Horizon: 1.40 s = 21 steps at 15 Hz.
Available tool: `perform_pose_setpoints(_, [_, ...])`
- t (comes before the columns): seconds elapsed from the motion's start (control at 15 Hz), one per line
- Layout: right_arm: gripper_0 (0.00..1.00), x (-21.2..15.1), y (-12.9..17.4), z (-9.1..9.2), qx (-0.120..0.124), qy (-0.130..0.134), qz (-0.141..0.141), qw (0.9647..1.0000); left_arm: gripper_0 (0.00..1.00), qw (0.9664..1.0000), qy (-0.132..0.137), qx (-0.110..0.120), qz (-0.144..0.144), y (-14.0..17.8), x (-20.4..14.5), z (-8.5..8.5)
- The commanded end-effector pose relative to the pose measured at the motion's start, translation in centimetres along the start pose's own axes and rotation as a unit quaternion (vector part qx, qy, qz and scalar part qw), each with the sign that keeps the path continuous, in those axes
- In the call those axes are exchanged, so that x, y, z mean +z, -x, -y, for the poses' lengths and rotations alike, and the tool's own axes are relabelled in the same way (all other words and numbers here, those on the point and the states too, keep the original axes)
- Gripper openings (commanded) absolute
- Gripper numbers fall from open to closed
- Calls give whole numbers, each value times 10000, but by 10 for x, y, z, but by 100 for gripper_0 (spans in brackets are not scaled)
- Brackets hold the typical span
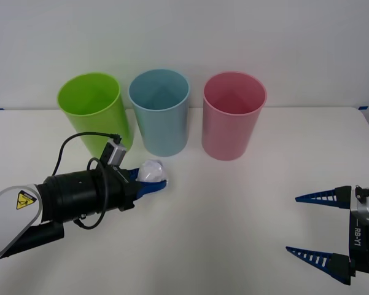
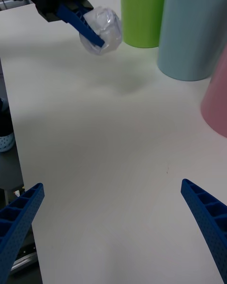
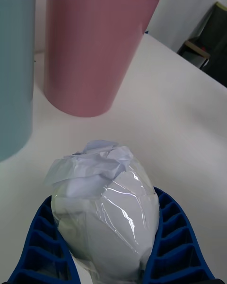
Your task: Put cans in the blue bin and PET bottles in the pink bin and trash in the green bin.
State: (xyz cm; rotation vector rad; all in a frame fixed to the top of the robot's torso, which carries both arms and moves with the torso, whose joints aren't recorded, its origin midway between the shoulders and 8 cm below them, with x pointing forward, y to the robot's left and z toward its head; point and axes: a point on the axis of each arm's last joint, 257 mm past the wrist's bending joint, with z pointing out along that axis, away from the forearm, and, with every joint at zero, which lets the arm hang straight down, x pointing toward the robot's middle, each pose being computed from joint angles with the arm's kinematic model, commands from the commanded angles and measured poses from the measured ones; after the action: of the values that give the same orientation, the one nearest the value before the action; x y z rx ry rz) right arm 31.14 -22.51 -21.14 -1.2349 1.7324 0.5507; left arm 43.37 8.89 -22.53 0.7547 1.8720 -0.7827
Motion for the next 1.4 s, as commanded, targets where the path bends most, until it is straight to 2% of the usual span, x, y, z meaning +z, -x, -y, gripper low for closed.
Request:
perform_pose_setpoints(0.07, [100, 0, 0, 0, 0, 0, 0, 10000, 2, 9977, -410, -147, 523, 36, -15, 16])
perform_pose_setpoints(0.27, [100, 0, 0, 0, 0, 0, 0, 10000, 2, 9902, -781, -263, 1128, 81, -36, 33])
perform_pose_setpoints(0.47, [100, 0, 0, 0, 0, 0, 0, 10000, 2, 9838, -823, -299, 1562, 117, -52, 33])
perform_pose_setpoints(0.6, [100, 0, 0, 0, 0, 0, 0, 10000, 2, 9806, -645, -284, 1831, 141, -59, 23])
perform_pose_setpoints(0.8, [100, 0, 0, 0, 0, 0, 0, 10000, 2, 9738, -440, -305, 2211, 181, -72, 7])
perform_pose_setpoints(0.93, [100, 0, 0, 0, 0, 0, 0, 10000, 2, 9690, -137, -265, 2451, 204, -80, -10])
perform_pose_setpoints(1.13, [100, 0, 0, 0, 0, 0, 0, 10000, 2, 9652, 229, -232, 2596, 223, -93, -33])
perform_pose_setpoints(1.4, [100, 0, 0, 0, 0, 0, 0, 10000, 2, 9614, 602, -166, 2681, 238, -110, -54])
